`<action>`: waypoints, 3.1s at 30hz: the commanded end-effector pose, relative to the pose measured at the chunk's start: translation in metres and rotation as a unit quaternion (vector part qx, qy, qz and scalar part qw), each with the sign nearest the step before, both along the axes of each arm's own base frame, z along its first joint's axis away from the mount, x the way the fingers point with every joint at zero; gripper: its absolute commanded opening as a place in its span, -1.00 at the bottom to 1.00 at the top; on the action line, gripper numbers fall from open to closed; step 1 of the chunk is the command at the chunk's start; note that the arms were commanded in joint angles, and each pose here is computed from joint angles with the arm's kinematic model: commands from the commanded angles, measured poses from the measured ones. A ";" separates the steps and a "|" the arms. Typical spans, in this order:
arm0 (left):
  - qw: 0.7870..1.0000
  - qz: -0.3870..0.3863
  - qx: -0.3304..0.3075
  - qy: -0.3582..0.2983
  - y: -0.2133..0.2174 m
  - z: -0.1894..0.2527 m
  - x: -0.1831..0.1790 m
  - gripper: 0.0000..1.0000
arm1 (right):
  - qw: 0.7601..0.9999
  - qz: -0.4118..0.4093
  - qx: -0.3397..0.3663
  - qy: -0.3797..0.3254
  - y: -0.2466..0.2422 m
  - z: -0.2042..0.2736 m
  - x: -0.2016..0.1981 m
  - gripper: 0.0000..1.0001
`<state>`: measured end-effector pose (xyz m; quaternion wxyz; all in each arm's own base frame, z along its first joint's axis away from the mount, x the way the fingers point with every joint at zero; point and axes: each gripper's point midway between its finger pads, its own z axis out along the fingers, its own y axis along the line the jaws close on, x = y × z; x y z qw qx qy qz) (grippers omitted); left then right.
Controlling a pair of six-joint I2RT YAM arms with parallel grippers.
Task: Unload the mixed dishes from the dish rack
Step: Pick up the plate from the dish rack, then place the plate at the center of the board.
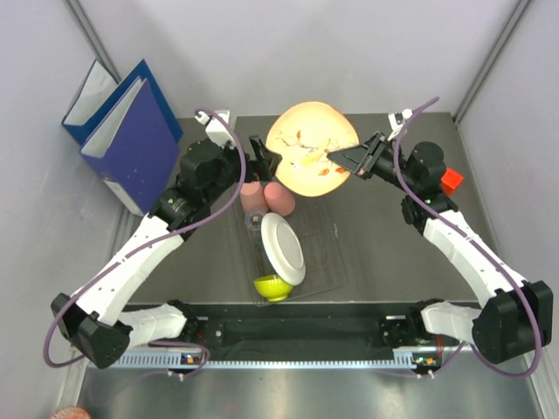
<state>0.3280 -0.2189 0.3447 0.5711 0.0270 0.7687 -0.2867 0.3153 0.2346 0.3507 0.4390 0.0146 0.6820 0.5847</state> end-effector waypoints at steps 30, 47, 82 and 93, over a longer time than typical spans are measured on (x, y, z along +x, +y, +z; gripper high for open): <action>0.990 -0.125 -0.056 -0.028 -0.042 0.004 -0.004 -0.65 | 0.991 0.107 0.056 -0.060 0.026 0.040 -0.028 -1.00; 0.972 -0.168 -0.158 -0.038 -0.037 0.021 -0.006 -1.00 | 0.990 0.120 0.053 -0.054 0.028 0.037 -0.033 0.53; 0.938 0.234 -0.245 0.072 0.163 -0.092 0.354 -1.00 | 0.976 -0.185 -0.103 -0.041 -0.064 -0.027 -0.028 0.99; 0.930 0.268 -0.219 0.126 0.171 -0.172 0.365 -1.00 | 0.977 -0.171 -0.122 -0.021 -0.055 -0.049 -0.014 0.99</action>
